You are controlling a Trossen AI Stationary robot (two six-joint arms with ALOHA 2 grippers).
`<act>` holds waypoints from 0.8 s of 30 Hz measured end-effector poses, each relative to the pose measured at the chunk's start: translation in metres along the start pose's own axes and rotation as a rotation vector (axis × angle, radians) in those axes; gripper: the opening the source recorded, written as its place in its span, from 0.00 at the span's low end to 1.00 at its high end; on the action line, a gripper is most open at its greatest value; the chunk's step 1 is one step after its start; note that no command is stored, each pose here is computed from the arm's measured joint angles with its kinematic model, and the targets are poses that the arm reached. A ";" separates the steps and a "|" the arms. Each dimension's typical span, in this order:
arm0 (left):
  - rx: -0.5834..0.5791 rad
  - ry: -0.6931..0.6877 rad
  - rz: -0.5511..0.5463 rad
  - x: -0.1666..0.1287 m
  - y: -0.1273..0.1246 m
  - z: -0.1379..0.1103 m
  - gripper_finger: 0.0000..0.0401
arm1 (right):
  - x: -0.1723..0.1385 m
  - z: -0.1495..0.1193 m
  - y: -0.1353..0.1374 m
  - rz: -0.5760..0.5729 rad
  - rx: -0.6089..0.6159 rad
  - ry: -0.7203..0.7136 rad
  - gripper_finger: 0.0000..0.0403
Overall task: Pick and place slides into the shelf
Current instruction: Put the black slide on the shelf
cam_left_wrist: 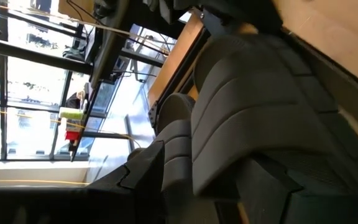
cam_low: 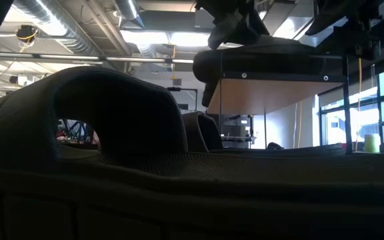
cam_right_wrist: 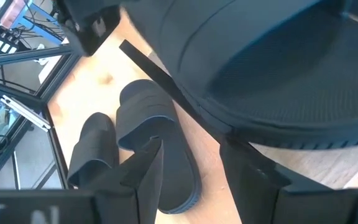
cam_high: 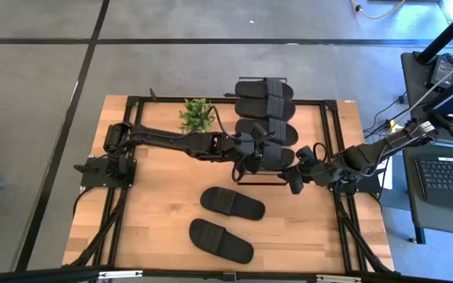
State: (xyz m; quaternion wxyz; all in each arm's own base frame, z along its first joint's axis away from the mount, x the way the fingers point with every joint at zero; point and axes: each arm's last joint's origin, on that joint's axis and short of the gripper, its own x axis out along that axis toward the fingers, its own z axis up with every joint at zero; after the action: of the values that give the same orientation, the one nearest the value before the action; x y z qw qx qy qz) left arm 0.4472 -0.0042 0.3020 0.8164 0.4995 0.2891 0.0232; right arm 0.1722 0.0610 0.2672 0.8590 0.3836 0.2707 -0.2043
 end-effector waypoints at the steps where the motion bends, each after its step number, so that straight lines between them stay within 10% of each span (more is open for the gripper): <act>1: 0.001 -0.002 -0.001 0.000 -0.001 0.001 0.44 | 0.000 0.001 0.000 -0.004 0.002 -0.001 0.41; 24: 0.003 -0.022 -0.011 -0.003 -0.005 0.007 0.44 | 0.002 0.014 0.010 0.072 0.027 -0.179 0.41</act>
State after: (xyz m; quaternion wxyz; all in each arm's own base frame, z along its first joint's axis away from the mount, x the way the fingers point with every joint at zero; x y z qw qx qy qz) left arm 0.4470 -0.0133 0.3020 0.8190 0.4992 0.2828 0.0125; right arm 0.1839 0.0561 0.2795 0.8813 0.3848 0.1761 -0.2102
